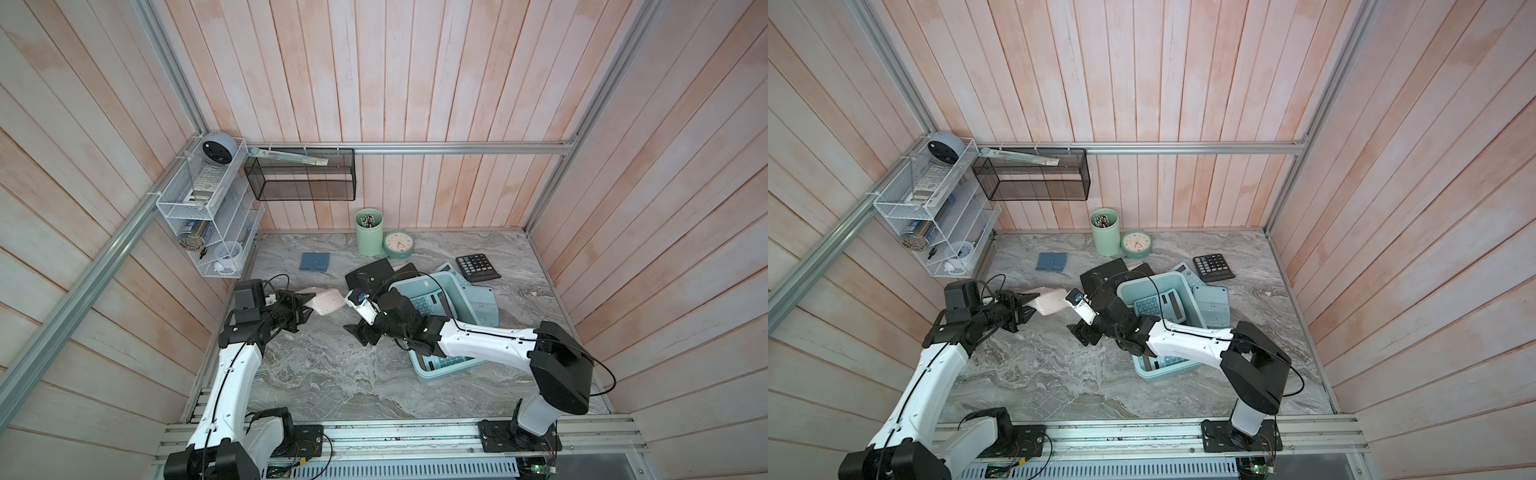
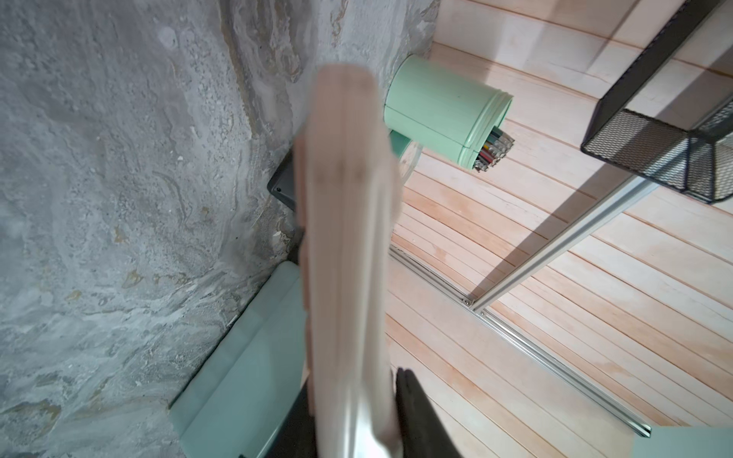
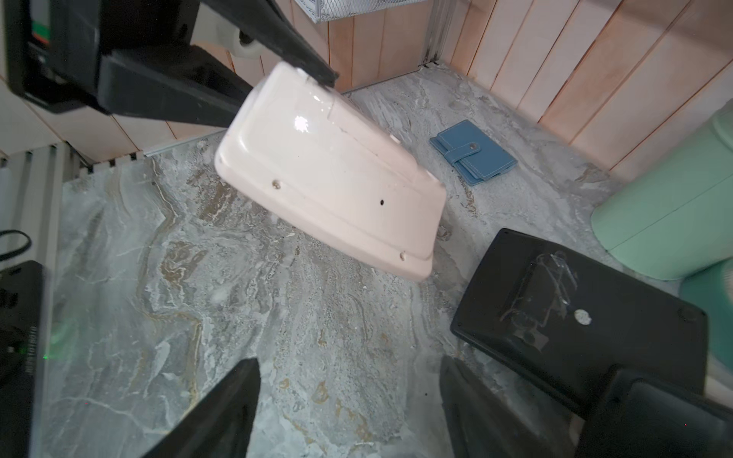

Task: Put the calculator in the storage box
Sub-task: Pick up the calculator from the center of the board.

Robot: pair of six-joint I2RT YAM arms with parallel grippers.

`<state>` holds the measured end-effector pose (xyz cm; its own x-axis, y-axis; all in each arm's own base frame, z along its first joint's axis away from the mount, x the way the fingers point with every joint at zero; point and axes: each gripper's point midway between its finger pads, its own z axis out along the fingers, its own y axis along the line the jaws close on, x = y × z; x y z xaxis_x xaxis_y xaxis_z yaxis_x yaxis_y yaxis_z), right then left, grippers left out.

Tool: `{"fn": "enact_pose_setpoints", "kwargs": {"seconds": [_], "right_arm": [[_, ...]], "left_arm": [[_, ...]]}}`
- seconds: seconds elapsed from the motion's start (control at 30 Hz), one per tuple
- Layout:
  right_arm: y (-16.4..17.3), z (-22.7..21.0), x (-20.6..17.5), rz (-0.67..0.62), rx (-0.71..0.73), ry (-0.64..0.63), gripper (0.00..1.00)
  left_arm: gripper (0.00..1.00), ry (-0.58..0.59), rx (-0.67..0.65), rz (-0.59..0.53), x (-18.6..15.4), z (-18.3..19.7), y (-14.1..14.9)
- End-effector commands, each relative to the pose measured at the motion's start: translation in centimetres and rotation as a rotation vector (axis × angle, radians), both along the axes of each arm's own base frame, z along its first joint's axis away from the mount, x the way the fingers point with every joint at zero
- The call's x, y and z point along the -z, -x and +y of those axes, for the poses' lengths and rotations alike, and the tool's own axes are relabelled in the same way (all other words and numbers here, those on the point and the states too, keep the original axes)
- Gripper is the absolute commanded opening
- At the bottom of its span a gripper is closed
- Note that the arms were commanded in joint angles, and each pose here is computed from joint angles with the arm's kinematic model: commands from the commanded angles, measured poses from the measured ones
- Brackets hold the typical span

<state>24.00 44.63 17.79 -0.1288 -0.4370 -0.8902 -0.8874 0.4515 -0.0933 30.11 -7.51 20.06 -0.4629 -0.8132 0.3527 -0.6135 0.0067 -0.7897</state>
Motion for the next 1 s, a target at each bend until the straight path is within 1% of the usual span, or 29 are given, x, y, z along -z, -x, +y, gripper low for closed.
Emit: {"fn": "enact_pose_setpoints", "kwargs": {"seconds": [0.0,0.17,0.4,0.47,0.53,0.63,0.7,0.8,0.97], "right_arm": [[-1.3,-0.5,-2.0,-0.221,0.071,0.039,0.79],[-1.8,-0.7,-1.9,-0.333,0.128,0.086,0.79],[-2.2,-0.9,-1.6,-0.415,0.181,0.112,0.68],[-2.1,-0.9,-1.5,-0.429,0.192,0.112,0.66],[-1.7,-0.7,-1.3,-0.446,0.179,0.118,0.67],[-0.8,-0.7,-1.3,-0.459,0.179,0.111,0.74],[-0.1,-1.0,-1.3,-0.451,0.172,0.101,0.76],[0.6,-1.5,-0.6,-0.415,0.154,0.09,0.78],[1.0,-1.9,0.9,-0.397,0.142,0.095,0.79]], "left_arm": [[0.0,0.035,-0.007,0.109,0.5,-0.9,0.7],[0.0,0.093,0.011,0.181,1.2,-2.8,0.9],[0.0,0.131,0.016,0.237,2.0,-4.5,1.1],[0.0,0.13,0.017,0.246,2.2,-4.8,1.0],[0.0,0.126,0.015,0.257,2.5,-4.8,1.0],[0.0,0.126,0.018,0.272,3.0,-4.9,0.9],[0.0,0.125,0.016,0.274,3.1,-4.9,0.8],[0.0,0.125,0.014,0.27,3.0,-4.9,0.7],[0.0,0.123,0.01,0.28,3.2,-4.8,0.8]]}}
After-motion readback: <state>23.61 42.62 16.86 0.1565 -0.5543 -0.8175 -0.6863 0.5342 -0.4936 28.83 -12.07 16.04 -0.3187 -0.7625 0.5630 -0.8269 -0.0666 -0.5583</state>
